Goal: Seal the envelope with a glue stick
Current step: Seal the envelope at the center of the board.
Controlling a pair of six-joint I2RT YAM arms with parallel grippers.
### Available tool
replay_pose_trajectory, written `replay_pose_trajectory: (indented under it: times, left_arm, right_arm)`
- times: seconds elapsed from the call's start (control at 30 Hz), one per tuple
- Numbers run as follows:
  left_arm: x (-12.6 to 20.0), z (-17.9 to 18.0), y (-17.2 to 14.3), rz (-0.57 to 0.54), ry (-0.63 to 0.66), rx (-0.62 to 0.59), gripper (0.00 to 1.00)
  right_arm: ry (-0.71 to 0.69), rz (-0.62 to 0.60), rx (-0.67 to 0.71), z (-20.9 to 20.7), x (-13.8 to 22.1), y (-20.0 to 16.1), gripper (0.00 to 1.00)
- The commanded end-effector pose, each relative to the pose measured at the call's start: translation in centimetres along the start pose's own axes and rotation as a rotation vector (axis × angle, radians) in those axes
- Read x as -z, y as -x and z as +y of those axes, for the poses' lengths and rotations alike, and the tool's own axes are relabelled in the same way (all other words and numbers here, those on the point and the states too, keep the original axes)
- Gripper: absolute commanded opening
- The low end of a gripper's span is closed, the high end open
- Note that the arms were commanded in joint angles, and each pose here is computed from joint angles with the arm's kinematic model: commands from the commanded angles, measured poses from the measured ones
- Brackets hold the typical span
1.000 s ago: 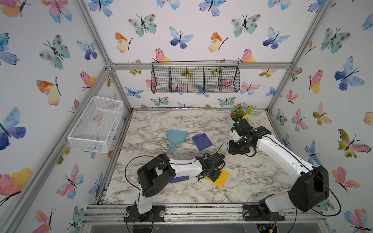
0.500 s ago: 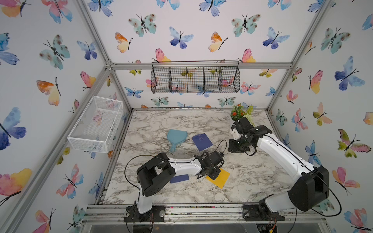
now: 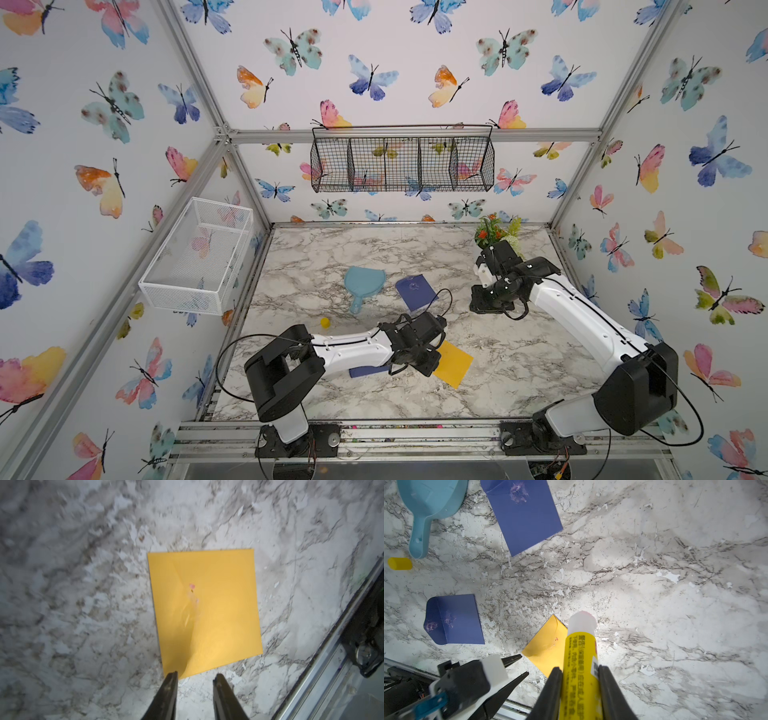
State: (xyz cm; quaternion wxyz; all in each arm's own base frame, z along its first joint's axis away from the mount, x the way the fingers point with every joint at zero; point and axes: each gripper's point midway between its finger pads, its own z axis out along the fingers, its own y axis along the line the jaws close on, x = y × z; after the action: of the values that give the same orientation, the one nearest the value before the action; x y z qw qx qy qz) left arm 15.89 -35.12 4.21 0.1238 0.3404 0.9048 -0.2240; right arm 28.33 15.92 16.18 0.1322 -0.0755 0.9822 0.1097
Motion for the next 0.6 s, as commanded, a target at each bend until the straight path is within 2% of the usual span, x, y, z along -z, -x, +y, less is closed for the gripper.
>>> replay_pose_trajectory:
  times: [0.0, 0.27, 0.57]
  left_arm:
    - [-0.3, -1.3, -1.9, 0.050, -0.101, 0.051, 0.41]
    - [-2.3, 0.2, -2.4, 0.072, -0.039, 0.048, 0.44]
    - [-4.8, -0.2, 1.3, 0.036, -0.016, -0.038, 0.45]
  right_arm:
    - [-0.009, -0.019, -0.001, -0.2, 0.8, 0.5, 0.02]
    - [-0.008, -0.026, -0.001, -0.2, 1.0, 0.5, 0.02]
    - [-0.023, -0.052, 0.001, -0.4, 1.4, 1.2, 0.02]
